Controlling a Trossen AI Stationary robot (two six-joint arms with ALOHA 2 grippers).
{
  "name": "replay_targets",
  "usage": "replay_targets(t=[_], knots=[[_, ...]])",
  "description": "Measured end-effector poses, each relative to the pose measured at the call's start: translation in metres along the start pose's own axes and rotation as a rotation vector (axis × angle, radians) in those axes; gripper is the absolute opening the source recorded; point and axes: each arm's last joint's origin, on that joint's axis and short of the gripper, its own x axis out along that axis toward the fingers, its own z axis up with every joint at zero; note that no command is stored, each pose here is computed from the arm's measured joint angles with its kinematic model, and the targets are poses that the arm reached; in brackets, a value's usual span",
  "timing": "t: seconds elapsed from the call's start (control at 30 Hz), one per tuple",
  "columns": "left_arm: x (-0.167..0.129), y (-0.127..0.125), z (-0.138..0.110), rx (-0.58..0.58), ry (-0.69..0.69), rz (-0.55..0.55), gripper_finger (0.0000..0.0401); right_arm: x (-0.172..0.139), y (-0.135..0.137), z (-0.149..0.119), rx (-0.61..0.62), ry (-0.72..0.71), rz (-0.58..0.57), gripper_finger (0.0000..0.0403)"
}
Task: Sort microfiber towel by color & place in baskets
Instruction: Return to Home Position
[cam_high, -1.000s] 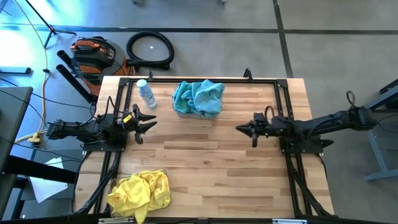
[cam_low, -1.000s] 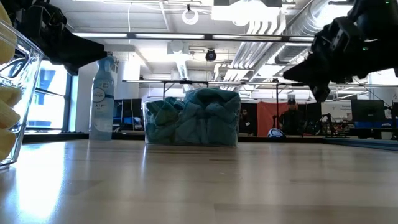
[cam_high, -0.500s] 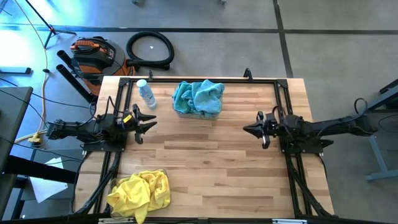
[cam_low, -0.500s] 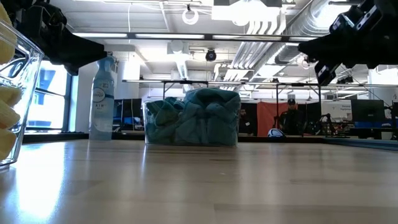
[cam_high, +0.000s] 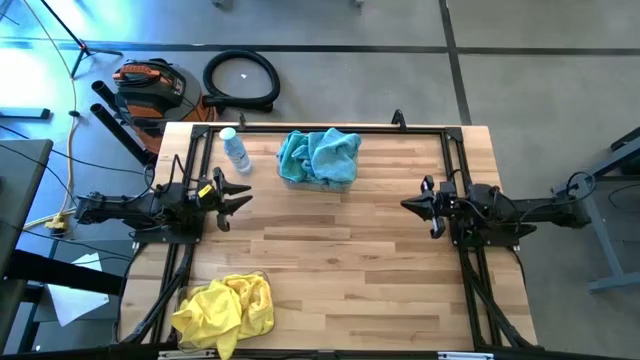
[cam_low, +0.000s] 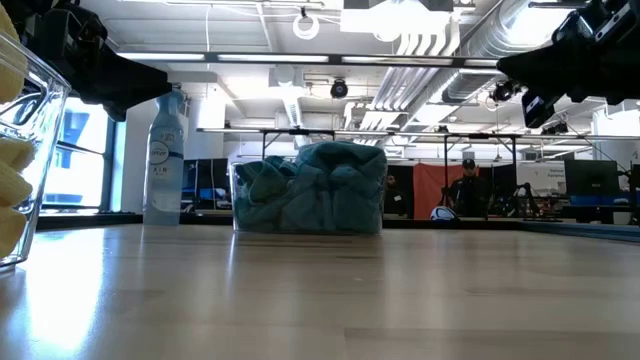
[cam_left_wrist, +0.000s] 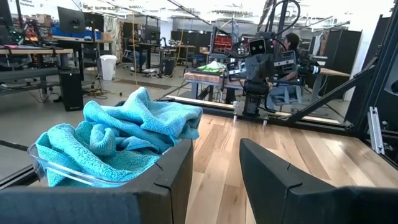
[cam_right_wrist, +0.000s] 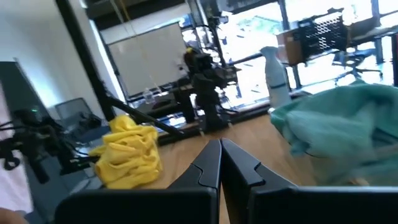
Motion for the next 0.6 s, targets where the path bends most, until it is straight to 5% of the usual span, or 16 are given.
replay_targets(t=[0.6], knots=[[0.000,0.000,0.000,0.000,0.000,0.000,0.0121,-0.009,-0.005,-0.011,-0.046,0.097,-0.087,0.0000]])
